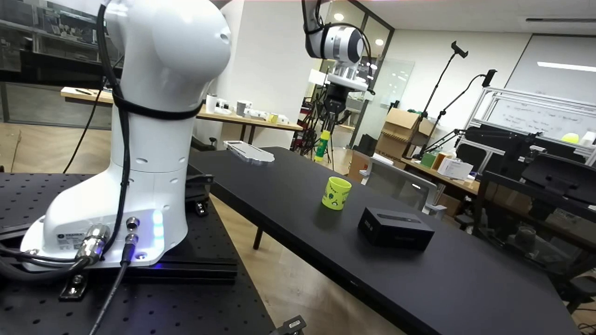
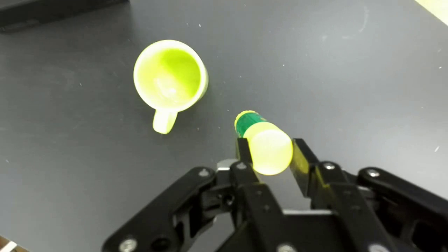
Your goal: Put the glue stick in the mug on the metal thing
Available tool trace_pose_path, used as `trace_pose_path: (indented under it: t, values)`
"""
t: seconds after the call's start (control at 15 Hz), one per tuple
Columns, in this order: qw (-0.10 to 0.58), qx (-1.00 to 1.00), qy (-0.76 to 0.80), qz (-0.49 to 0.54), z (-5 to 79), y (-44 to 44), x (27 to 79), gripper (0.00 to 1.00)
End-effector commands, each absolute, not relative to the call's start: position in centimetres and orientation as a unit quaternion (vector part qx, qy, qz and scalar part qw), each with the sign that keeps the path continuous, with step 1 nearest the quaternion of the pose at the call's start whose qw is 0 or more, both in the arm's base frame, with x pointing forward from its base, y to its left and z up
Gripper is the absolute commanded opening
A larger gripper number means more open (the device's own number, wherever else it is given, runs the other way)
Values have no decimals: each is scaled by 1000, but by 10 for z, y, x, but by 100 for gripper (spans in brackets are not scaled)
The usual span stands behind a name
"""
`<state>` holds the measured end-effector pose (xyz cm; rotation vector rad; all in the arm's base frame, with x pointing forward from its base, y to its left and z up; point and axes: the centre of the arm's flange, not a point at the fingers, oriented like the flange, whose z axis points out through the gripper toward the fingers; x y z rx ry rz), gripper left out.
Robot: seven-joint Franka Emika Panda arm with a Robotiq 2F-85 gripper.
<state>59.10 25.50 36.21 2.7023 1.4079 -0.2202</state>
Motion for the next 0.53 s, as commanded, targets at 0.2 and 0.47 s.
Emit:
trace_pose_path:
  t: [0.2, 0.47]
  values:
    - [53, 844, 527, -82, 339, 321, 559, 33]
    - [53, 842, 530, -84, 336, 316, 562, 33]
